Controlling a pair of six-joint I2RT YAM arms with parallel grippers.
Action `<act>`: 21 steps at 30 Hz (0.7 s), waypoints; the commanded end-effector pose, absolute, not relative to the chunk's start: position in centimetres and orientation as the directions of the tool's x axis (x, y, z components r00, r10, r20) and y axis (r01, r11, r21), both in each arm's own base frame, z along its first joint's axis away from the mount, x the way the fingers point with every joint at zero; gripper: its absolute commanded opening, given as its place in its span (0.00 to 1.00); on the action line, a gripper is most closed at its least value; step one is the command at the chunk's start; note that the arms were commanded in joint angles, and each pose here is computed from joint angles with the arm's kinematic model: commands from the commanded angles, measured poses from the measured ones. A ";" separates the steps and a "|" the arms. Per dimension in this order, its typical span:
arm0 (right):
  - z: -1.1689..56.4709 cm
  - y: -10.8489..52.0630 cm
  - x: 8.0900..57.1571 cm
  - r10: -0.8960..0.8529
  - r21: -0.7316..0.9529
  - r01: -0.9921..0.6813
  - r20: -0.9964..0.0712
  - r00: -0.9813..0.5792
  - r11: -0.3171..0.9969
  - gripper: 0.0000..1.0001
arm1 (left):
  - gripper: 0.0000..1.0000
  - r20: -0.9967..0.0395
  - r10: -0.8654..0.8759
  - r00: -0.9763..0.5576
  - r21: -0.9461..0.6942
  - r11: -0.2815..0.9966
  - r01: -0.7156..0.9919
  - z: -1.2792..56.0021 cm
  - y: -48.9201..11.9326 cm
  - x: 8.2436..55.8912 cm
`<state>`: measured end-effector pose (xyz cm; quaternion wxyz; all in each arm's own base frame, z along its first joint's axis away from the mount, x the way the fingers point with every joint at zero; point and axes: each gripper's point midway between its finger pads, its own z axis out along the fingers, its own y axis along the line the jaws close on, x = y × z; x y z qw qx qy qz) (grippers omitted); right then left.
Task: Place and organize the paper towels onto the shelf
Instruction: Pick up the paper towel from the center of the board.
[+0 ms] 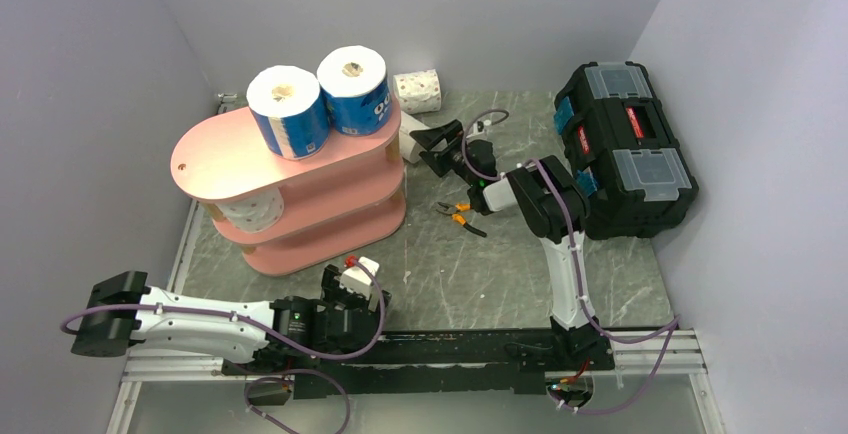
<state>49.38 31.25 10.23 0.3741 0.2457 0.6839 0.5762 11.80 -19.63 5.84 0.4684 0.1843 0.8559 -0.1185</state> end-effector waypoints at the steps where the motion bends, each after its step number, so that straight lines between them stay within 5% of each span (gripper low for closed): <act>1: 10.8 31.1 49.9 0.768 0.964 -0.140 -0.265 -0.583 0.227 1.00 | 0.99 -0.861 0.168 -0.480 -0.049 0.912 0.407 7.0 -20.3 12.1; 21: 11.8 31.1 51.4 0.764 0.948 -0.185 -0.318 -0.561 0.259 0.95 | 0.99 -0.861 0.169 -0.481 -0.041 0.918 0.395 7.0 -20.1 12.2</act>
